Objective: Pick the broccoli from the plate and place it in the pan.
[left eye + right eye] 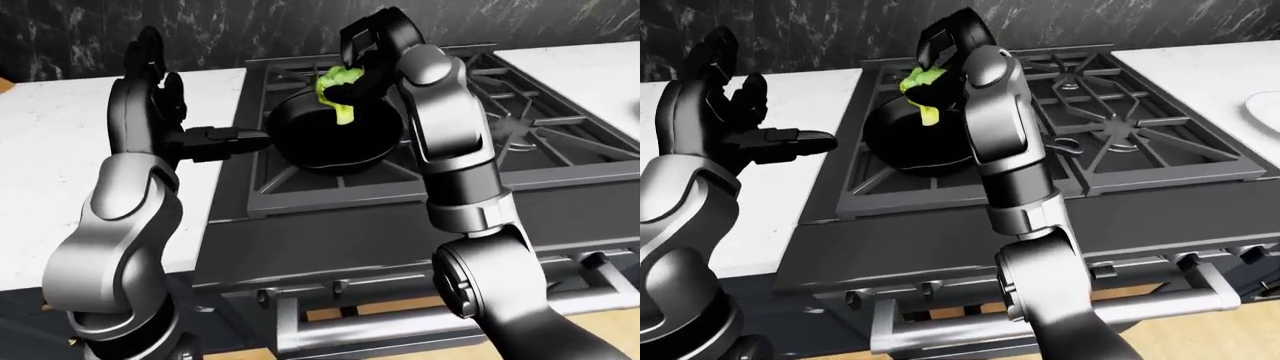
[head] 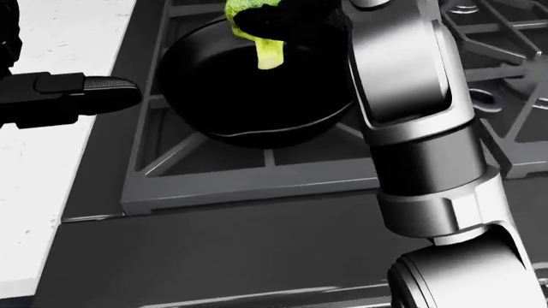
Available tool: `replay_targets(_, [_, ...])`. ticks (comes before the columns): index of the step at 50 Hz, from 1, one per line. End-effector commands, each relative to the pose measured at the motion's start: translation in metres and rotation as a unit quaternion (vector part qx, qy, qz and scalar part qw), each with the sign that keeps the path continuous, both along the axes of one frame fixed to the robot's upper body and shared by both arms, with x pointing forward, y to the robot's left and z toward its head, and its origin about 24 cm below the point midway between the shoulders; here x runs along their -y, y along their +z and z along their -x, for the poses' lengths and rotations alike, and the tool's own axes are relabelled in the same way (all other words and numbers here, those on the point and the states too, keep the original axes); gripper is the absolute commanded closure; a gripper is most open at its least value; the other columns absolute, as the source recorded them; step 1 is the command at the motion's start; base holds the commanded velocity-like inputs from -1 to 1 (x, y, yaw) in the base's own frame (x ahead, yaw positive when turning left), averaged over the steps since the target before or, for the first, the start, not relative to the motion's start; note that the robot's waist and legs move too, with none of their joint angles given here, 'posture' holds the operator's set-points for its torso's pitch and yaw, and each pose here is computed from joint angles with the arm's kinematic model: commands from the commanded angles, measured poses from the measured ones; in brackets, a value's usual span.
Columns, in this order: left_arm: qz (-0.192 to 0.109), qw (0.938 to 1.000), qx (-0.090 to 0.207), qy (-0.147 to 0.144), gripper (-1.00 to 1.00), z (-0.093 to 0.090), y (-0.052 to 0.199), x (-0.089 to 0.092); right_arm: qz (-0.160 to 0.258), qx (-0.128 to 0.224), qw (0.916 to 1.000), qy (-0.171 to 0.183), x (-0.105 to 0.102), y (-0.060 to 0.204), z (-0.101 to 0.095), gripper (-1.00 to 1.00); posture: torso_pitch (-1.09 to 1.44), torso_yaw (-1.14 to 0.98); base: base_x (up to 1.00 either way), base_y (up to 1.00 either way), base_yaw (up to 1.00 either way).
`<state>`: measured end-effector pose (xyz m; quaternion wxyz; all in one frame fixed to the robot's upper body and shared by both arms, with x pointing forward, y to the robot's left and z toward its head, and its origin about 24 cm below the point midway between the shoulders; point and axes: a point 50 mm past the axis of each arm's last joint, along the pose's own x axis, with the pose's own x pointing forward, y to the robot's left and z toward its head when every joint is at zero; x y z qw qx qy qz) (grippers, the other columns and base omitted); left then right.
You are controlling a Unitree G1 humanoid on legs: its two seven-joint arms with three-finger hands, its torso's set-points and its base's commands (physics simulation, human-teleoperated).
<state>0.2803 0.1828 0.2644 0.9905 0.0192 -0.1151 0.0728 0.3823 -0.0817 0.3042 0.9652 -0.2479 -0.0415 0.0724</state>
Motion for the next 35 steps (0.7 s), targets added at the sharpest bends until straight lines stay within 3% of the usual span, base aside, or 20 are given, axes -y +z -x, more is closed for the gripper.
replay_targets(1, [-0.003,0.9992,0.041,0.002,-1.0,0.005,0.014,0.0,0.0,0.046,0.9989,0.004,-0.001,0.02,0.007,1.0,0.0,0.0,0.0,0.0,0.0])
replay_targets(19, [-0.003,0.9992,0.041,0.001,-1.0,0.005,0.014,0.0,0.01,0.018,0.9998,0.007,-0.005,-0.002,-0.003,1.0,0.0,0.0,0.0,0.0,0.0])
replay_targets(35, [0.0,0.9991,0.041,0.001,-1.0,0.005,0.014,0.0,0.008,0.011,0.9999,0.004,-0.015,-0.012,-0.026,1.0,0.0,0.0,0.0,0.0,0.0])
